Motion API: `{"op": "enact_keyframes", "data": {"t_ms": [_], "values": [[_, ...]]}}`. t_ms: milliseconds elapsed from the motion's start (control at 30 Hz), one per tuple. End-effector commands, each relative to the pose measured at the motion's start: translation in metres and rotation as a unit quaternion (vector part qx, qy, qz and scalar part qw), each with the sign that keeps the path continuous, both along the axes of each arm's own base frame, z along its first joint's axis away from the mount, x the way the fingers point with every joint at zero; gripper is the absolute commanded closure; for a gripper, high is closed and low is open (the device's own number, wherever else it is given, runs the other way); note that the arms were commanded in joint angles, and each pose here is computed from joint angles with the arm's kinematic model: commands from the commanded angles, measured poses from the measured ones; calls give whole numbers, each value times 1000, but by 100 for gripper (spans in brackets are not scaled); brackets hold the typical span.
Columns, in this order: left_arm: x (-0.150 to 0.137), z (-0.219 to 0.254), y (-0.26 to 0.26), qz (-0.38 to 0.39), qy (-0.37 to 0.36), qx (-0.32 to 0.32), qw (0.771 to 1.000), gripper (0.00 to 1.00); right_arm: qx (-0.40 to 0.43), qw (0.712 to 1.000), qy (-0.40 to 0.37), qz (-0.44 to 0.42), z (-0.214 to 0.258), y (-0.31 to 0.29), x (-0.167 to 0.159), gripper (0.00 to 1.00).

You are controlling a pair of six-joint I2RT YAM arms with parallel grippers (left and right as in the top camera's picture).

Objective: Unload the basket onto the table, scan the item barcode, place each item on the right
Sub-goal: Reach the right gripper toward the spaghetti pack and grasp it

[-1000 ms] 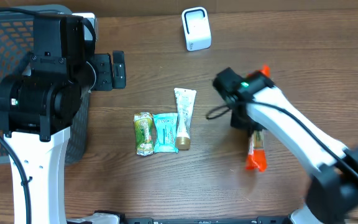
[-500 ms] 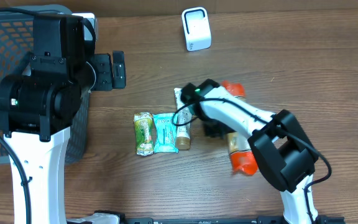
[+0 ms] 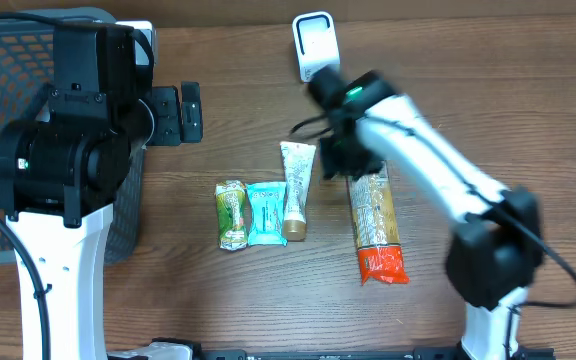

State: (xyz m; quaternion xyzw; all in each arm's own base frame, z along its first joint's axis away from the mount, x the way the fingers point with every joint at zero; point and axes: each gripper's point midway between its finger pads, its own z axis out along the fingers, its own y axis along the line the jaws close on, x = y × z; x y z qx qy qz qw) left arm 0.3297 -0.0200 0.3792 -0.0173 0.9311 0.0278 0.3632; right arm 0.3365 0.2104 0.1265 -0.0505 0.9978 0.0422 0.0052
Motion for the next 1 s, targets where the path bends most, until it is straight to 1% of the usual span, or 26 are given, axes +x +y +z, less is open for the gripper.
{"op": "enact_keyframes", "data": {"t_ms": [0,100,167,267,400,467,567,700,867,967], "values": [[1,0,-2,-5,0,4,1000,0,95,993,-58,25,68,-13,7,42],[1,0,-2,-5,0,4,1000,0,100,993,-56,11,75,-33,9,41],[1,0,-2,-5,0,4,1000,0,108,994,-33,-5,69,-41,5,41],[1,0,-2,-5,0,4,1000,1,130,991,-14,-5,66,-32,-1,41],[1,0,-2,-5,0,4,1000,0,130,991,12,-27,58,-16,-15,41],[1,0,-2,-5,1,4,1000,0,129,991,29,-33,54,-7,-25,42],[1,0,-2,-5,0,4,1000,0,123,991,45,-12,50,14,-44,45],[1,0,-2,-6,1,4,1000,0,78,996,36,-14,45,35,-64,42],[2,-1,-2,-5,1,4,1000,0,66,997,40,-10,43,49,-80,41],[2,-1,-2,-5,1,4,1000,0,52,997,57,-6,31,54,-96,41]]}}
